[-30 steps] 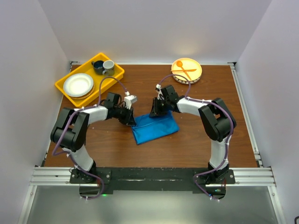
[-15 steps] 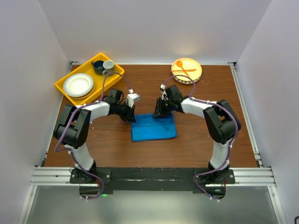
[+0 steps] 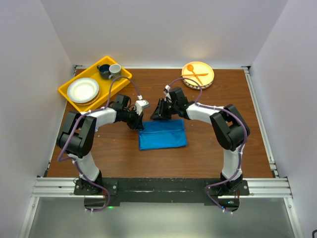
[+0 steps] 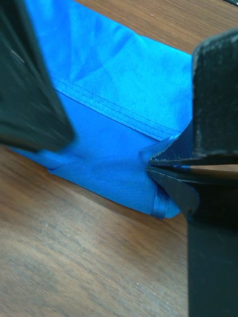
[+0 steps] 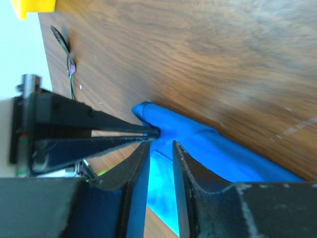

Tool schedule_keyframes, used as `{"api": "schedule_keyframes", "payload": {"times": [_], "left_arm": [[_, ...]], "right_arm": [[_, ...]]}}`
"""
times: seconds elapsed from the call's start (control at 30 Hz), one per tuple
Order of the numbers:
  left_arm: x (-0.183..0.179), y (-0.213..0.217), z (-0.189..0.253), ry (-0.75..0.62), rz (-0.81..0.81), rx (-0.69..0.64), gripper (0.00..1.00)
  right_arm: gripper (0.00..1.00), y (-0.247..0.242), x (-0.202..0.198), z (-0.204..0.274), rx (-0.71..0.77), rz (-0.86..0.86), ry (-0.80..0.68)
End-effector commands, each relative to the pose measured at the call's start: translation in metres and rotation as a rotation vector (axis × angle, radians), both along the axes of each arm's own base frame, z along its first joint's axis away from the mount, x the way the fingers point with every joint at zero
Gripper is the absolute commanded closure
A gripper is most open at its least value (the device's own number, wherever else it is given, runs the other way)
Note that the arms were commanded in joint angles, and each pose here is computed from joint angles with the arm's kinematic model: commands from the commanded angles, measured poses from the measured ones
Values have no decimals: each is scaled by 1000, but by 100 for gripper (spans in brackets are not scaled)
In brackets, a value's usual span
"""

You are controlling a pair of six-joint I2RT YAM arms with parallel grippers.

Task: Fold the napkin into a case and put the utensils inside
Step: Smooth out the 2/3-rectangle-folded napkin at the center of the board.

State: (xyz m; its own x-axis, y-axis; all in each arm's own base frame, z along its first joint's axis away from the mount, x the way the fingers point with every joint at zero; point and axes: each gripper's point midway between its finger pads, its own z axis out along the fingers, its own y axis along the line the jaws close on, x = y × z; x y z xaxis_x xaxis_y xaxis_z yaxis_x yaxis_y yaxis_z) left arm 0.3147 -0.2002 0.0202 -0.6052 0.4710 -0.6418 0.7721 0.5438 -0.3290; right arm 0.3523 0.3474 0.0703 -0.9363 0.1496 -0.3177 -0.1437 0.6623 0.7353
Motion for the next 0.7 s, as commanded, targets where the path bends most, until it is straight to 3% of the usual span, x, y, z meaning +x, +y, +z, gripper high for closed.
{"api": "schedule_keyframes", "payload": {"times": [0.0, 0.23, 0.37, 0.43, 0.47, 0.57, 0.67], "left_arm": [[-6, 17, -21, 8, 3, 96, 90], [-8, 18, -22, 11, 8, 98, 89], [-7, 15, -7, -16, 5, 67, 81], [-5, 12, 10, -26, 8, 13, 74], [-4, 3, 34, -46, 8, -69, 65], [8, -4, 86, -98, 65, -226, 53], [14, -14, 116, -54, 138, -349, 49]], "right_arm": [[73, 29, 2, 6, 84, 10, 22], [78, 24, -5, -48, -15, -16, 106], [82, 10, -11, -77, -98, -49, 158], [83, 4, -12, -85, -134, -64, 160], [84, 3, -11, -86, -142, -68, 154], [86, -7, -19, -98, -195, -70, 188], [86, -11, -21, -103, -220, -75, 196]]}}
